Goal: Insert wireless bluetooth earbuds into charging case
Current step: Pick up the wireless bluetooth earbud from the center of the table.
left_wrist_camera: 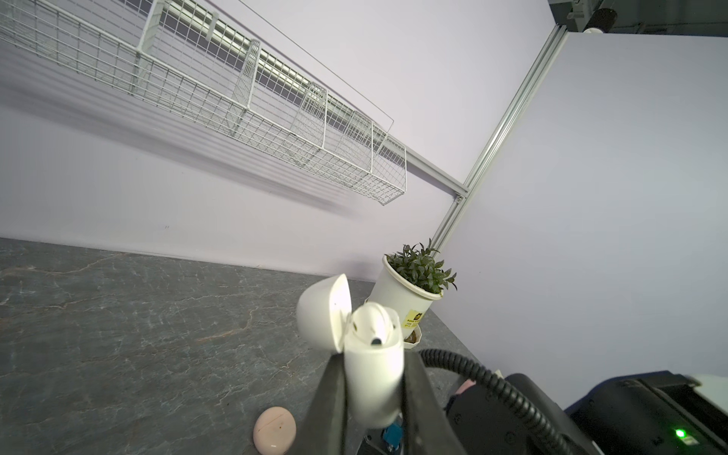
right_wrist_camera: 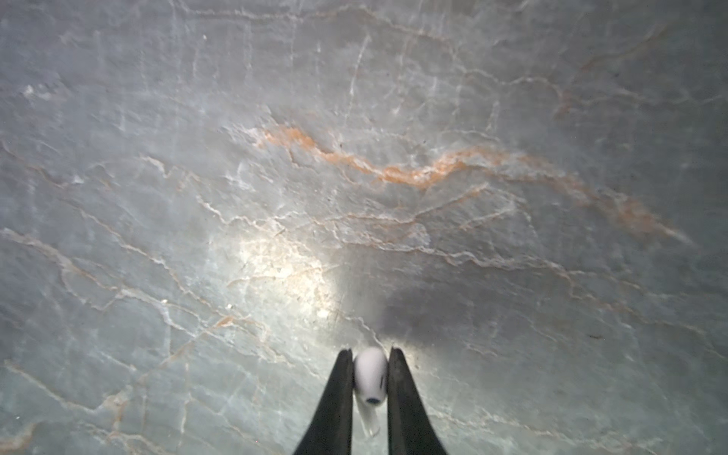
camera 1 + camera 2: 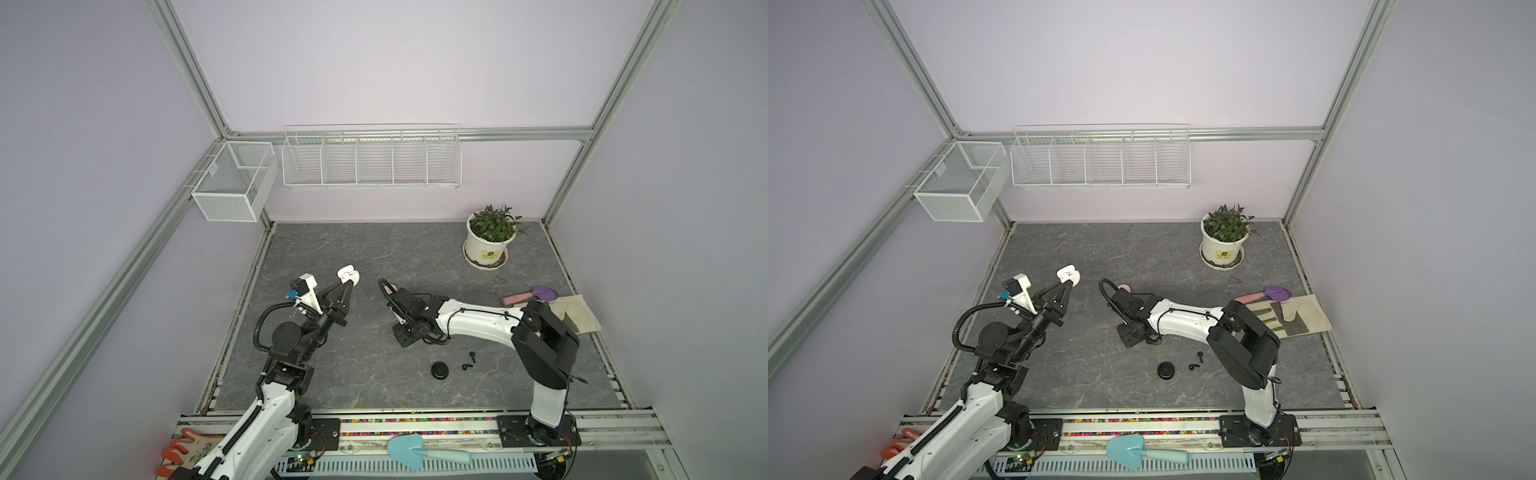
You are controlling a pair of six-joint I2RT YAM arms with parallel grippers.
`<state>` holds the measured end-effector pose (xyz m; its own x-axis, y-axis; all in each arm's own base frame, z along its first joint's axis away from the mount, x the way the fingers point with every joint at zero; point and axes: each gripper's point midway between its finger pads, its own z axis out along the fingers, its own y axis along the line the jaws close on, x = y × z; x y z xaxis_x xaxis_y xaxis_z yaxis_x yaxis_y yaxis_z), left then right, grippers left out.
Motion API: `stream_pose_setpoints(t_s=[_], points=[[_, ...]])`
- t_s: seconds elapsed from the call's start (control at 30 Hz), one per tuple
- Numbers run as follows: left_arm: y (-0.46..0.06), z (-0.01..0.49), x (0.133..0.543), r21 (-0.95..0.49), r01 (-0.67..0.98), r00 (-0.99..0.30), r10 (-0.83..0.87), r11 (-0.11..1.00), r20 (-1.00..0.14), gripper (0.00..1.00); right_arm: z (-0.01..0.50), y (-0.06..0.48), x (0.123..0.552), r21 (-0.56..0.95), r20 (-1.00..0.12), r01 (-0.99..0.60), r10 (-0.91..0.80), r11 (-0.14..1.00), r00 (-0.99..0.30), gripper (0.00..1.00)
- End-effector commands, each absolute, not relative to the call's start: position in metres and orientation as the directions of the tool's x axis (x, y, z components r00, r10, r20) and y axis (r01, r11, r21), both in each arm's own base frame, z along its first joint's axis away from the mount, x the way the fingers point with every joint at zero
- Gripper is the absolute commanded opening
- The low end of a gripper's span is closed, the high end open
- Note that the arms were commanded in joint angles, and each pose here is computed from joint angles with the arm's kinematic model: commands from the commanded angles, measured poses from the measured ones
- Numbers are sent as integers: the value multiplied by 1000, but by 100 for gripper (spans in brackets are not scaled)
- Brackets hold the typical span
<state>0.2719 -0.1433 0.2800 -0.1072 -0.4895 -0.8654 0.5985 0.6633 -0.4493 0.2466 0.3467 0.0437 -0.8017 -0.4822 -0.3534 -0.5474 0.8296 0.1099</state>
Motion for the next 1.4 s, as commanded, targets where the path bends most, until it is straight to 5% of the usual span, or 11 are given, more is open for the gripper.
stream_pose_setpoints(t_s=[0.0,0.73,1.37], points=[[-144,280,272,-460,611,-107,-509,644,-854,0,64,348,255,149,-409,-515,-422,844,-809,11],[-174,341,268,-390,808,-73,-581,441,-810,0,298,348,311,325,-843,-561,-36,762,-537,10],[-201,362,256,-299,909,-86,-571,289,-816,0,425,372,293,386,-922,-742,206,547,-328,10]])
